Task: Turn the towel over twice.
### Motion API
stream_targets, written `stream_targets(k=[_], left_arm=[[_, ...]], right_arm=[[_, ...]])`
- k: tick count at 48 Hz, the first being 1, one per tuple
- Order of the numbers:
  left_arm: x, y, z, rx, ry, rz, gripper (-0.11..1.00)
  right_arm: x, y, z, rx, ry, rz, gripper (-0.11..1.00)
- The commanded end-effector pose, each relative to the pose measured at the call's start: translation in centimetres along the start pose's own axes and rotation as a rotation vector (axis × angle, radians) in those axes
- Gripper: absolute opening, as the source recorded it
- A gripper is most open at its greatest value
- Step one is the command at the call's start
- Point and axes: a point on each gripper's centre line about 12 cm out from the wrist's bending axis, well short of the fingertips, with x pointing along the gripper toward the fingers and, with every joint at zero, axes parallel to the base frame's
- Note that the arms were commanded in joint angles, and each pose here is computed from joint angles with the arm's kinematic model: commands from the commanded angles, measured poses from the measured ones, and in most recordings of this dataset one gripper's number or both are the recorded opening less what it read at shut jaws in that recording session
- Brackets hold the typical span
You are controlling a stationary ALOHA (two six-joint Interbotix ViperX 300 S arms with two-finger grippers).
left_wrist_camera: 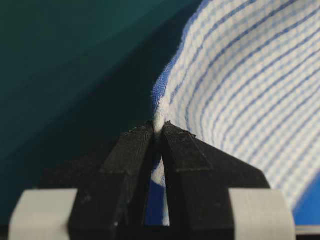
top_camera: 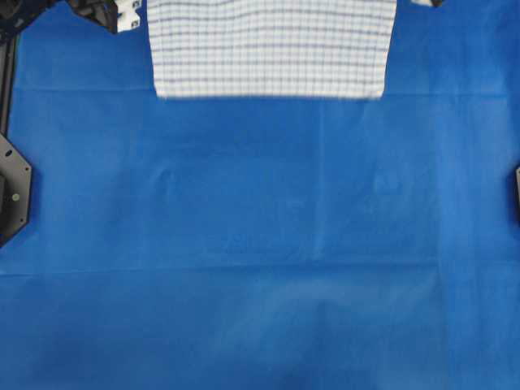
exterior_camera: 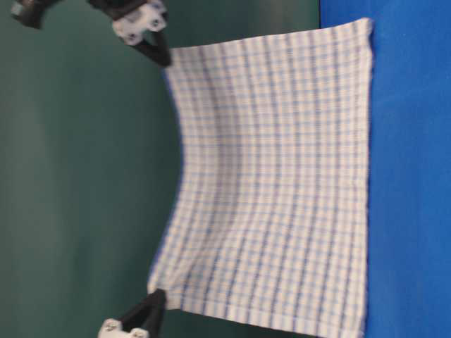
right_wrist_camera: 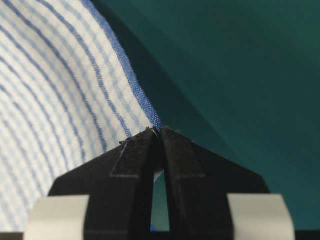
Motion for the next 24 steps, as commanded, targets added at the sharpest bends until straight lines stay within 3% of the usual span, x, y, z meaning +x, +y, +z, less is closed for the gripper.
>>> stream_targets(k=[1,10,24], left_arm=[[-1.1,-0.5,2.9,-0.004,-0.090,-0.017,0.04],[-3.2,-2.5,3.6,-0.002,-0.132,-0.084,0.04],[-6.0,-5.7,1.5,0.010,-0.080,-0.214,0.04]], right_arm=[[-1.8,0.2,2.5,-0.009,-0.069,0.006,0.07],[-4.7,2.7,3.0,-0.039,-0.073,0.085,0.07],[-7.9,7.8,0.9,-0.086,0.072,0.273,0.07]])
